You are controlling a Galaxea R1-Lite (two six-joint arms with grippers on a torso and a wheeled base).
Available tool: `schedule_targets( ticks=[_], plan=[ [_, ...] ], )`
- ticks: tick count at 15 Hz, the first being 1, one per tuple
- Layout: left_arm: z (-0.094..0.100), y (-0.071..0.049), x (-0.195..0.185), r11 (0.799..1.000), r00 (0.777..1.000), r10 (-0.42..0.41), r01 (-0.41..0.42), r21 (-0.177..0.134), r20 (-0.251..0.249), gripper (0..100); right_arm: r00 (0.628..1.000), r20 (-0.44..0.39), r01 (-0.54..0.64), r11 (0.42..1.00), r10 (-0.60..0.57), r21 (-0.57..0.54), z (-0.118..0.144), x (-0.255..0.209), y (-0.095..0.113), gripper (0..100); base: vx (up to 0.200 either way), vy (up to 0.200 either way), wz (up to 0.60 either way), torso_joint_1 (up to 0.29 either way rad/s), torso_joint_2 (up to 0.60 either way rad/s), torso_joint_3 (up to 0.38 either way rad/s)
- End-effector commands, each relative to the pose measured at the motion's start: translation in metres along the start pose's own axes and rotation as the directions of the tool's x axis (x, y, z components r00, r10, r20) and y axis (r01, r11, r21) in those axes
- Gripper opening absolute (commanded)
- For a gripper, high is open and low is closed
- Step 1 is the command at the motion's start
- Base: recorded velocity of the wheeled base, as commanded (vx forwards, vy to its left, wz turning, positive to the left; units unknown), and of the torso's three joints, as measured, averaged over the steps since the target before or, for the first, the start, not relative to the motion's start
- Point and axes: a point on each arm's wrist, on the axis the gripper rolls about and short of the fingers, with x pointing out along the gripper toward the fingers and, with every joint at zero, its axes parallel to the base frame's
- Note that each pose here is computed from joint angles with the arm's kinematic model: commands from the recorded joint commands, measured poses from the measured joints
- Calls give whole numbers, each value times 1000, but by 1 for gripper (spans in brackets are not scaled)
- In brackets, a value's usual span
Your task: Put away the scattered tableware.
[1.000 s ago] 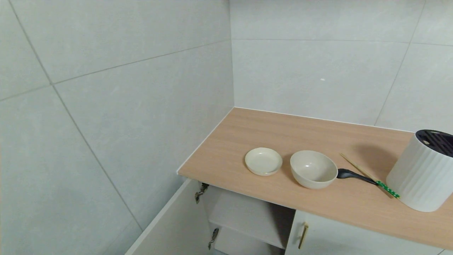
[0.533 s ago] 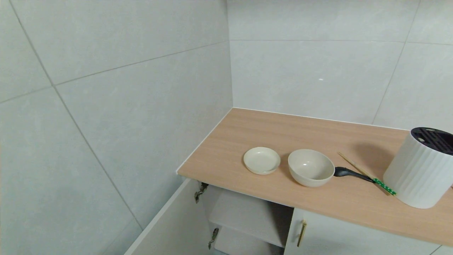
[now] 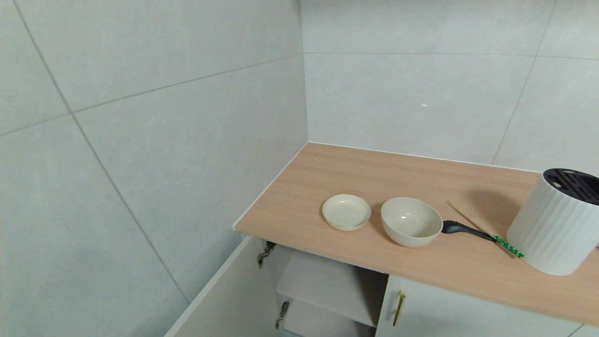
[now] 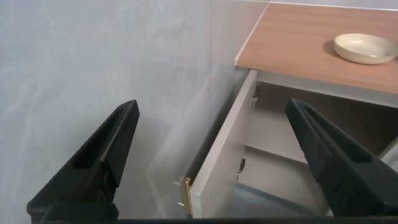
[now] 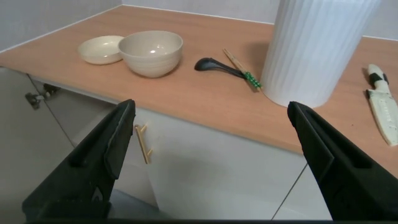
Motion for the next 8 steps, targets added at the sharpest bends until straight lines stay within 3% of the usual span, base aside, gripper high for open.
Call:
schedule_targets(
  ticks=[1,5,7,8],
  plan=[
    [0,0,0,1000,1000,-1,1,1,0,100,1000,5,-2,1000,2,-3,1,0,0,100,0,0,0,0,0,0],
    [0,0,0,1000,1000,-3,3,-16,2,100,993,121,-3,1000,4,-7,12,-1,0,100,0,0,0,0,0,0],
    [0,0,0,1000,1000,-3,3,-15,-1,100,989,132,-63,998,66,-29,19,-2,1,100,0,0,0,0,0,0],
    [0,0,0,1000,1000,-3,3,-15,-1,100,978,145,-149,989,151,-26,46,-2,1,100,0,0,0,0,0,0]
  ],
)
